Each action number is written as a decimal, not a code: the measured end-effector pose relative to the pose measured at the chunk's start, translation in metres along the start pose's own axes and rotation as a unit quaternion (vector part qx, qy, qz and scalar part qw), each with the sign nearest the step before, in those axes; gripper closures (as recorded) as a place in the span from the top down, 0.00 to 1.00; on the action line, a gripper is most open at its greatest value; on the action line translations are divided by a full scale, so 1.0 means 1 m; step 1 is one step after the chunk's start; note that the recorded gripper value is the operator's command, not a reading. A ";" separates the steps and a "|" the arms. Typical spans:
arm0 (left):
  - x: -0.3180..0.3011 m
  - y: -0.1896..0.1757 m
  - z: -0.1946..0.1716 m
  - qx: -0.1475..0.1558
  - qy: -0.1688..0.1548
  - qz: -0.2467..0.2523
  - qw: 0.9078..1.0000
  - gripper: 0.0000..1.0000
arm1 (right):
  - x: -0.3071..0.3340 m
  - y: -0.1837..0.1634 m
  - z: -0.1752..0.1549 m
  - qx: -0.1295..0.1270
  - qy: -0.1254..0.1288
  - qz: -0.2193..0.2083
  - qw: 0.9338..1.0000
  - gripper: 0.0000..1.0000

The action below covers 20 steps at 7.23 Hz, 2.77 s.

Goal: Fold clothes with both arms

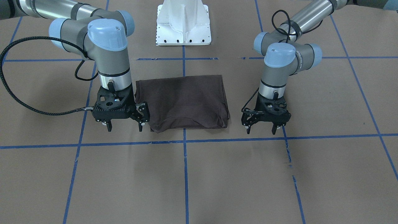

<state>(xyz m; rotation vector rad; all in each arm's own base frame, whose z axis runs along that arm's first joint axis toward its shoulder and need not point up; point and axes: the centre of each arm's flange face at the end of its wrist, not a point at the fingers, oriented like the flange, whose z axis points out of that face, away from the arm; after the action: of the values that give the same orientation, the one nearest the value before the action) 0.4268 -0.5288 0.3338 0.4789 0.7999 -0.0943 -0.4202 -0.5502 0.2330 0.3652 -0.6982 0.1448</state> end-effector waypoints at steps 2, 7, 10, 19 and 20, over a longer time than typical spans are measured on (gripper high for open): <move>-0.016 0.003 -0.058 -0.016 0.017 0.026 0.999 1.00 | 0.057 -0.010 -0.011 -0.036 -0.004 -0.031 0.999 1.00; -0.230 -0.045 -0.179 -0.106 -0.001 0.116 0.988 1.00 | 0.379 0.015 -0.048 -0.132 0.036 -0.089 0.987 1.00; -0.363 -0.034 -0.197 -0.125 -0.033 0.051 0.990 1.00 | 0.536 0.049 -0.063 -0.160 0.028 0.023 0.986 1.00; -0.505 0.090 -0.196 -0.215 0.012 0.045 0.976 1.00 | 0.622 0.144 -0.061 -0.213 0.007 0.000 0.977 1.00; -0.513 0.099 -0.198 -0.219 0.010 0.038 0.975 1.00 | 0.622 0.145 -0.060 -0.214 0.007 0.002 0.977 1.00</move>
<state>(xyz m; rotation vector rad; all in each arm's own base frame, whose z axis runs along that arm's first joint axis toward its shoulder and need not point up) -0.0384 -0.4017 0.6166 0.0923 0.7941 0.1569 0.0518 -0.3877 0.6365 -0.0496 -0.6969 -0.0011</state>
